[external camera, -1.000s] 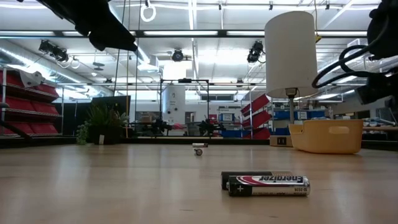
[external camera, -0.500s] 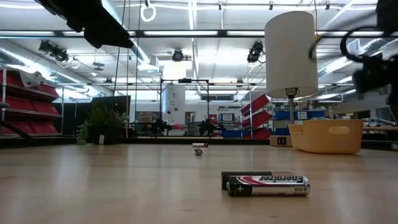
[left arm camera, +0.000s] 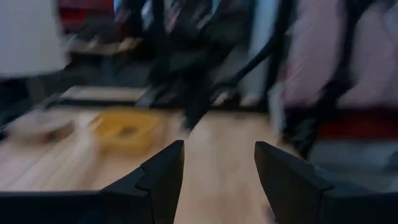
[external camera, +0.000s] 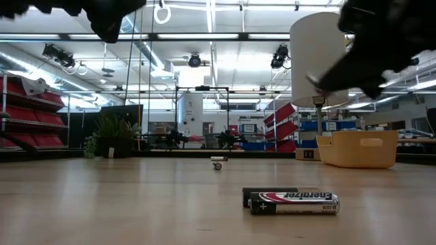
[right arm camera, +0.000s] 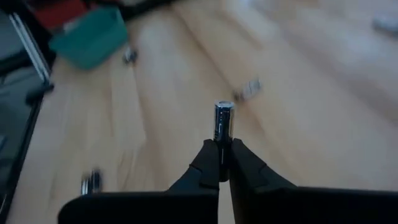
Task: Sort batteries
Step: Put the silver battery into the blue bin
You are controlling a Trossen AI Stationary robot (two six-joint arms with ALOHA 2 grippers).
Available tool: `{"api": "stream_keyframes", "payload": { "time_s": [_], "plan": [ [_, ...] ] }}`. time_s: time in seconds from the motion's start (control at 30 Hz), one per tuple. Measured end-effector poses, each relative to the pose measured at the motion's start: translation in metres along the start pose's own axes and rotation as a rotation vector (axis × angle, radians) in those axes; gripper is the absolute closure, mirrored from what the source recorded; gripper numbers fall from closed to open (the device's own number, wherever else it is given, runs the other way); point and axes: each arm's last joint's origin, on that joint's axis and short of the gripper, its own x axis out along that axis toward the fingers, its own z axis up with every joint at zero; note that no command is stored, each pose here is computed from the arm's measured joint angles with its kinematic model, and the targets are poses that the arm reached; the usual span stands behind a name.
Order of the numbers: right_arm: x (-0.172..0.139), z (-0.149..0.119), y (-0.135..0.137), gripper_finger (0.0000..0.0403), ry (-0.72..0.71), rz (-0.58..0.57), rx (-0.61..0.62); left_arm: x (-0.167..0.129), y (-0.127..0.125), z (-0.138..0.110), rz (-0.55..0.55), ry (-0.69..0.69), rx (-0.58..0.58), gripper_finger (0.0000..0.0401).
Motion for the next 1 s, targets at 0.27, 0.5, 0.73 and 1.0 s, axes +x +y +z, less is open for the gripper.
{"api": "stream_keyframes", "payload": {
  "time_s": [0.27, 0.5, 0.73, 1.0],
  "plan": [
    [0.053, 0.029, 0.01, 0.0395, -0.307, 0.046, -0.081, 0.006, 0.016, -0.032, 0.03, -0.141, -0.075, 0.0188],
    [0.1, 0.058, 0.03, 0.0394, -0.324, 0.047, -0.208, 0.027, 0.021, -0.036, 0.079, -0.098, -0.053, 0.0188],
    [0.123, 0.077, 0.045, 0.0394, -0.365, 0.044, -0.299, 0.032, 0.02, -0.038, 0.07, -0.083, -0.063, 0.0188],
    [0.129, 0.089, 0.054, 0.0394, -0.389, 0.091, -0.332, 0.032, 0.02, -0.041, 0.071, -0.064, -0.091, 0.0188]
  ]
}}
